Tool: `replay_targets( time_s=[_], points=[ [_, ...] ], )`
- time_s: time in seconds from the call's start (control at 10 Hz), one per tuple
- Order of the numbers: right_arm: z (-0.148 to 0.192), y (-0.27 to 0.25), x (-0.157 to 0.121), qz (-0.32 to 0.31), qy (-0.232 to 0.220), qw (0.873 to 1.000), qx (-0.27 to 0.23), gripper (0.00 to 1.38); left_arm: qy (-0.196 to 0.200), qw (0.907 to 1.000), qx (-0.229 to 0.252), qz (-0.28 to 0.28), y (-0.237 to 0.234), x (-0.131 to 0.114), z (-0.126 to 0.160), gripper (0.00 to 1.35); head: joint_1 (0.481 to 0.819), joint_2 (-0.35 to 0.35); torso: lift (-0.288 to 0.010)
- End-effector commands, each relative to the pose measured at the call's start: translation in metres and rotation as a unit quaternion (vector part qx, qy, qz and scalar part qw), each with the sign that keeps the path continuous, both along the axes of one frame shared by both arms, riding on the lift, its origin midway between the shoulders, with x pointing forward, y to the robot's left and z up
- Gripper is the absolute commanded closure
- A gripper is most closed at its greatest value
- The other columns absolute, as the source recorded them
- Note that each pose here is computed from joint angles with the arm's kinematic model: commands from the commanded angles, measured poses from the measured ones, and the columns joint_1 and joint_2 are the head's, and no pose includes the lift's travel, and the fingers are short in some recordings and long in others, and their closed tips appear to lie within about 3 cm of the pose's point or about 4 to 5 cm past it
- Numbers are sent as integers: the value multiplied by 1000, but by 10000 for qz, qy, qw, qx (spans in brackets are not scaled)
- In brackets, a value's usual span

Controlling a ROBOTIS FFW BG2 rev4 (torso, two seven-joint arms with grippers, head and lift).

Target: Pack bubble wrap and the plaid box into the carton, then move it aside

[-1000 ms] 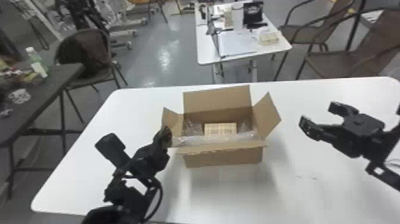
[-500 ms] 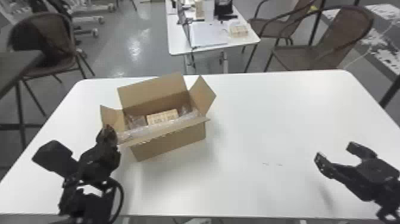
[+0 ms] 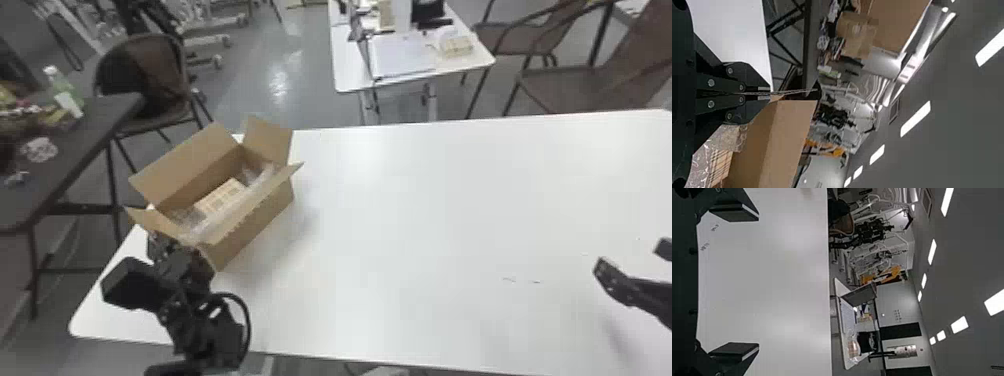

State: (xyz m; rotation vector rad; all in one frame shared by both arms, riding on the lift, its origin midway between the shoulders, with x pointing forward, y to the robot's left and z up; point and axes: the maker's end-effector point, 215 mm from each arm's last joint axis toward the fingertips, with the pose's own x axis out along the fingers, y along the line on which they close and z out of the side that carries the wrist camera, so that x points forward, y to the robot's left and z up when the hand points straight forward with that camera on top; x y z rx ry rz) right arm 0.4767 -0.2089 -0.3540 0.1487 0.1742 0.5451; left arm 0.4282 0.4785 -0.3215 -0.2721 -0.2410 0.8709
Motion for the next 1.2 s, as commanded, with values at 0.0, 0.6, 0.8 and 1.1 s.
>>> replay_targets(
  time_s=[0.0,0.6,0.8,1.1],
  points=[
    [0,9,4,85,13,10000,45,134,-57,9987,12,509,26,-10,-3,1211,695,309,-166],
    [1,27,11,305,47,9995,68,136,-515,9821,-576,1720,50,-42,-14,749,695,350,-166],
    [5,27,11,303,4,9995,15,136,-807,9881,-338,1264,30,-40,10,41,695,350,-166],
    [5,-3,-2,-9,-30,9995,-320,133,-787,9951,595,-22,-50,-57,71,219,695,350,-166]
  ],
)
